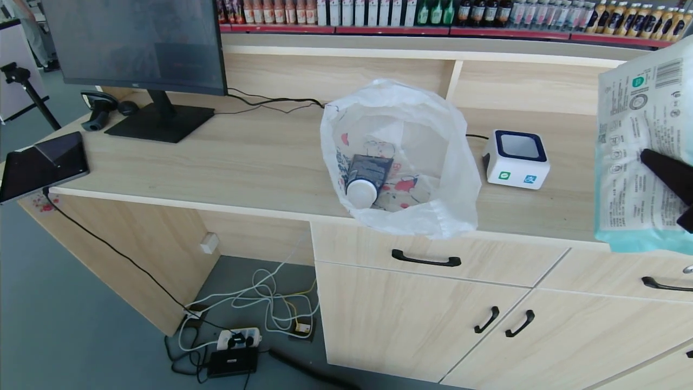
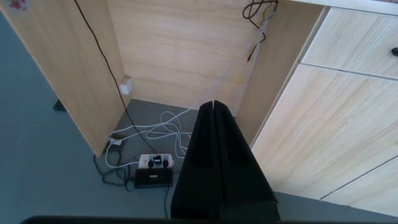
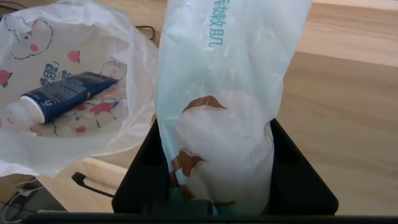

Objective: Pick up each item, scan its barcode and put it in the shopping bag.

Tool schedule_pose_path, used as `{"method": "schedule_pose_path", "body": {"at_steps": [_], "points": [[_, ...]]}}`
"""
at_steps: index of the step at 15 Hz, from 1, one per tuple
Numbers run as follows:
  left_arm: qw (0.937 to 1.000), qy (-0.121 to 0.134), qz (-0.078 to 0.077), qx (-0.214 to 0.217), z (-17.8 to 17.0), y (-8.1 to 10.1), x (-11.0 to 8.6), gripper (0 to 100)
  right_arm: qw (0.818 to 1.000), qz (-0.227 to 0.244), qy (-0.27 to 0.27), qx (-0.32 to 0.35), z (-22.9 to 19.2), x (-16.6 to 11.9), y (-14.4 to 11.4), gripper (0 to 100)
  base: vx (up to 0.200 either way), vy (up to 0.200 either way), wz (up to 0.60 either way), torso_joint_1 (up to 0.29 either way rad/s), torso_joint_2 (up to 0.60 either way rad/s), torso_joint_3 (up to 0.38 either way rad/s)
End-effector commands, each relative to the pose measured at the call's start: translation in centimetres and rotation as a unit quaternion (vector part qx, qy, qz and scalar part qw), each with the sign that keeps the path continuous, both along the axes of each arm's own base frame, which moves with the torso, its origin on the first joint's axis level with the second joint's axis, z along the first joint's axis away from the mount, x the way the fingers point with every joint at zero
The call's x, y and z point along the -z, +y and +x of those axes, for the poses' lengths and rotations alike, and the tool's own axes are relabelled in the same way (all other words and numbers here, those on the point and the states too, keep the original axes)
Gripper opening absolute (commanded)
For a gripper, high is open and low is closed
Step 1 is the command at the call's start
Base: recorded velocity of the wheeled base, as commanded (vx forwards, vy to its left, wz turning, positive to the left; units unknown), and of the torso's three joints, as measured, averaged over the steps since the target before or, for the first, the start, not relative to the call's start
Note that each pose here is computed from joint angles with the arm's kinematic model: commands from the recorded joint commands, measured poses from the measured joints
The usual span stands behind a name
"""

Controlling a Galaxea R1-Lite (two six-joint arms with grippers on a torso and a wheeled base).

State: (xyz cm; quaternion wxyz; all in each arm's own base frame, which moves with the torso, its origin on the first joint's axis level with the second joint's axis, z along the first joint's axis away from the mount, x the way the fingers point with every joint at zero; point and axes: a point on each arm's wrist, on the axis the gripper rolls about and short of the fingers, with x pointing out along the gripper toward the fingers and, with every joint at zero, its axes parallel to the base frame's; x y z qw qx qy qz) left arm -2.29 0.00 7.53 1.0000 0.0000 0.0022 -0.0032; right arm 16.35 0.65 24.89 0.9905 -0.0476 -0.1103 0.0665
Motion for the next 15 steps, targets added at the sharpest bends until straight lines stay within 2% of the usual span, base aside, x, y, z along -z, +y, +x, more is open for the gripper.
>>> {"method": "schedule_pose_path", "body": {"at_steps": [1,3,7,10,13,15], "points": [[1.0,0.0,0.0,0.0,0.0,0.0,0.0,0,1.0,-0.01,0.01,-0.004,1.4,0.0,0.3,0,0.0,0.0,0.0,0.0,0.0,0.0],[1.0,0.0,0.0,0.0,0.0,0.0,0.0,0,1.0,-0.016,0.011,-0.016,1.9,0.0,0.9,0,0.0,0.0,0.0,0.0,0.0,0.0],[1.0,0.0,-0.001,0.0,0.0,0.0,0.0,0,0.999,-0.008,0.018,-0.045,3.3,-0.3,4.2,0,0.0,0.0,0.0,0.0,0.0,0.0],[1.0,0.0,-0.001,0.0,0.0,0.0,0.0,0,0.998,-0.004,0.018,-0.057,4.2,-0.6,5.9,0,0.0,0.0,0.6,-0.001,0.0,0.002],[1.0,0.0,-0.002,0.0,0.0,0.0,0.0,0,0.998,-0.001,0.009,-0.055,4.3,-1.2,5.9,0,0.0,0.0,0.6,0.004,0.0,0.002],[1.0,0.0,-0.002,0.0,0.0,0.0,0.0,0,1.0,-0.015,-0.01,-0.025,4.1,-2.0,5.5,0,0.0,0.0,0.6,0.0,0.0,0.0]]}}
